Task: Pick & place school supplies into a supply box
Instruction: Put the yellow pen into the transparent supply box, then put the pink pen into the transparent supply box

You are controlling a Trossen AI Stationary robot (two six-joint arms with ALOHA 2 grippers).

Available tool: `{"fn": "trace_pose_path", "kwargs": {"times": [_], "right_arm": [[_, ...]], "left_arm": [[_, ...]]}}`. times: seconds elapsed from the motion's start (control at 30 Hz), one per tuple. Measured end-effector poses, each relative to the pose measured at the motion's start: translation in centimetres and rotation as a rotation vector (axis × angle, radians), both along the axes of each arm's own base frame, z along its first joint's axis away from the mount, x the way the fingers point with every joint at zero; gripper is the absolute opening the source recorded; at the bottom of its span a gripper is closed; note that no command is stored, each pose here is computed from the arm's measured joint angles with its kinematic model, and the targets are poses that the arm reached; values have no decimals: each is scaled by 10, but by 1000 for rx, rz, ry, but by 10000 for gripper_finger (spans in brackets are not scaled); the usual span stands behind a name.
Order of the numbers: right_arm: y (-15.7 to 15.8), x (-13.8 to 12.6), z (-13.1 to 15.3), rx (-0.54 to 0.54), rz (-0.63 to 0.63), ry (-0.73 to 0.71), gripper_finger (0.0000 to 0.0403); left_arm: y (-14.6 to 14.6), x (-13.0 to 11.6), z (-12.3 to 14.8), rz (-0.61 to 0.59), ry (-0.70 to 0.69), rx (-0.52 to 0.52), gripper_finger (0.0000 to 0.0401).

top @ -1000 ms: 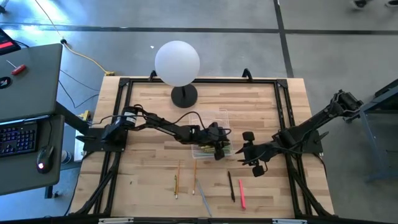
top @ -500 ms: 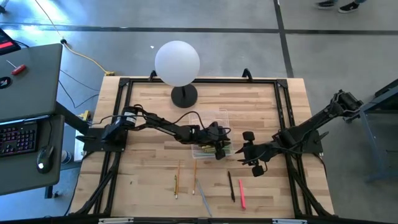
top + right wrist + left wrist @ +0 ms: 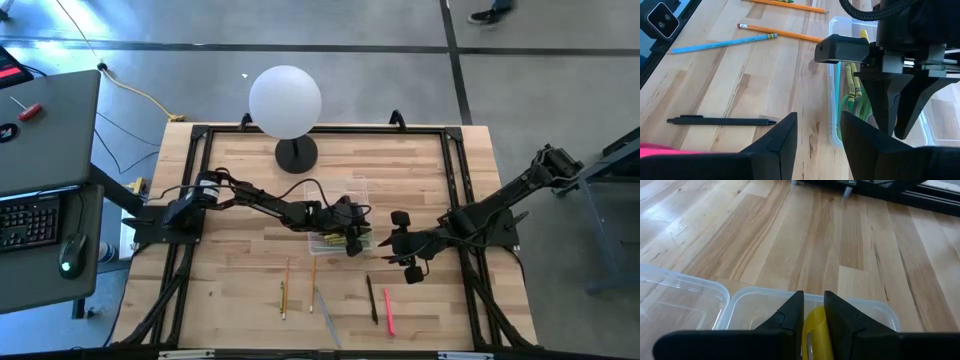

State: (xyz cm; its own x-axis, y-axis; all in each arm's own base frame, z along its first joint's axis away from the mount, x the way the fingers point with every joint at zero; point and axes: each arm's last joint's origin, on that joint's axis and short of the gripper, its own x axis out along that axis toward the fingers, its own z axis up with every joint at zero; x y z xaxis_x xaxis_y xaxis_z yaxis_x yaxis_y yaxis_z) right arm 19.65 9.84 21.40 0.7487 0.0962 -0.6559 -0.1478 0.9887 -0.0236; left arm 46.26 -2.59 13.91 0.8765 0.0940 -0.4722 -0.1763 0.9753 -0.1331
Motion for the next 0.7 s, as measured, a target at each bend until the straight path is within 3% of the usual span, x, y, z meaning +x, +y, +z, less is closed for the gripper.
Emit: {"fn": "trace_pose_path", "kwargs": {"times": [0.17, 0.5, 0.7], "right_arm": [[0, 0, 0, -2, 2, 0, 129], [0, 0, 0, -16, 9, -3, 129], [0, 0, 0, -17, 10, 0, 129]], "left_arm": [[0, 0, 0, -13, 7, 23, 113], [2, -1, 0, 37, 12, 73, 221], [1, 2, 5, 1, -42, 48, 240]]}}
